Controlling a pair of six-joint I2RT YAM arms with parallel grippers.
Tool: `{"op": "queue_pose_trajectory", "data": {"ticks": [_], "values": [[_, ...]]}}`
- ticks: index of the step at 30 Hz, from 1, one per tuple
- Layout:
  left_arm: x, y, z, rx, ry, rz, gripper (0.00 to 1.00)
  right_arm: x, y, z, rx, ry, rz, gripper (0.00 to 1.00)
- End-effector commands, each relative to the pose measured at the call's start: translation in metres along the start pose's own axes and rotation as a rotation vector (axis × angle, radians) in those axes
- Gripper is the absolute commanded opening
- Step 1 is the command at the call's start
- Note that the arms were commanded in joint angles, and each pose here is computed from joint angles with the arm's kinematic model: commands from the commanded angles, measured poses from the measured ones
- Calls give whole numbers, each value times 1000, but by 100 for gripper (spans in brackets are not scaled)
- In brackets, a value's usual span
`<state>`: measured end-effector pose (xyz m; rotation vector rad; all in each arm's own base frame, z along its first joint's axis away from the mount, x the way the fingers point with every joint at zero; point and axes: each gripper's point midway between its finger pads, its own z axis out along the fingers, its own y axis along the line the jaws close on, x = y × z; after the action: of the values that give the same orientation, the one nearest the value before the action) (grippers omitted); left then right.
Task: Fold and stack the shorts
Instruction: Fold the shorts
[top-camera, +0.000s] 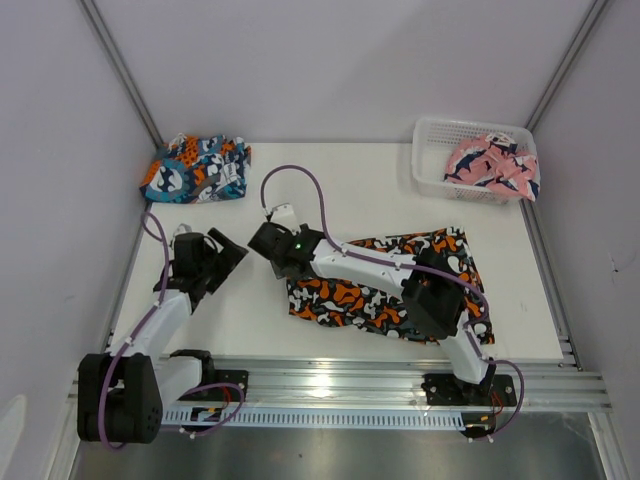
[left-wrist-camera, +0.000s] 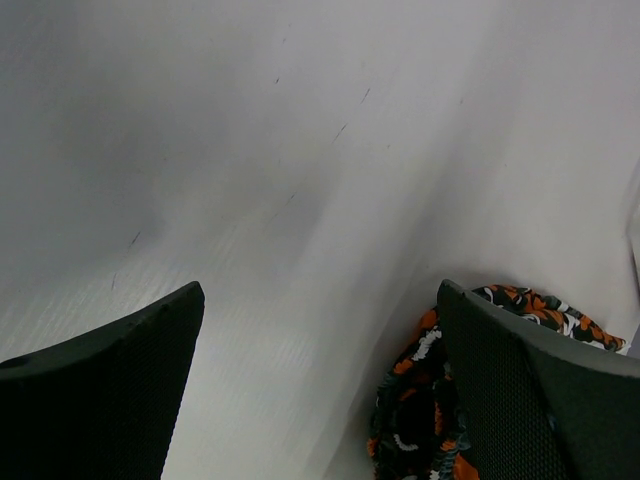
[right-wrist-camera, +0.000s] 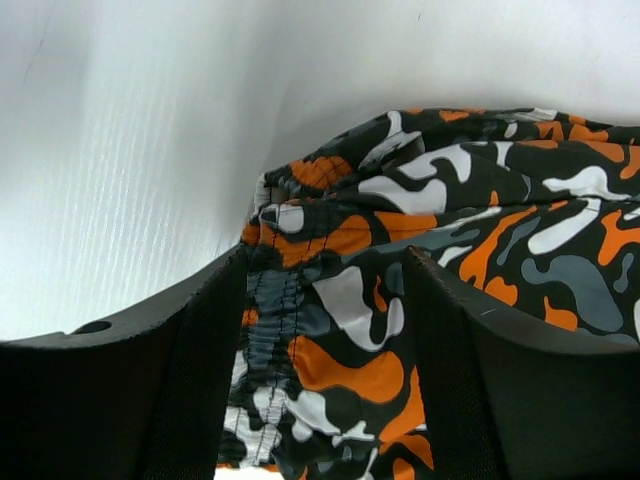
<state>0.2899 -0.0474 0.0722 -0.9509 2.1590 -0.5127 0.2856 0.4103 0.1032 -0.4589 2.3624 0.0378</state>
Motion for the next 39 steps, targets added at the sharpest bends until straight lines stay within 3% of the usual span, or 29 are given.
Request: {"op": "queue_pose_trajectory", "data": {"ticks": [1,7,10,11,14,25,39], "values": [[-5,-3,4,18,-28,-2,99,-19,0,6,49,-66,78,64],[-4,-3,5,19,-22,2,99,-7,2,16,97,-47,71,45],[-5,-4,4,23,-27,4,99,0,-3,18,129,-38,74,24],[-5,-4,4,23,-27,4,99,0,-5,17,132,-43,83,12],[-5,-3,4,24,-31,9,99,0,-14,9,135,-73,122,0],[6,-16,6,96,10,68,99,8,-55,-41,98,-307,385,0],[49,-81,-14,226,107,292,98,11,-79,-81,124,-448,454,0]]}}
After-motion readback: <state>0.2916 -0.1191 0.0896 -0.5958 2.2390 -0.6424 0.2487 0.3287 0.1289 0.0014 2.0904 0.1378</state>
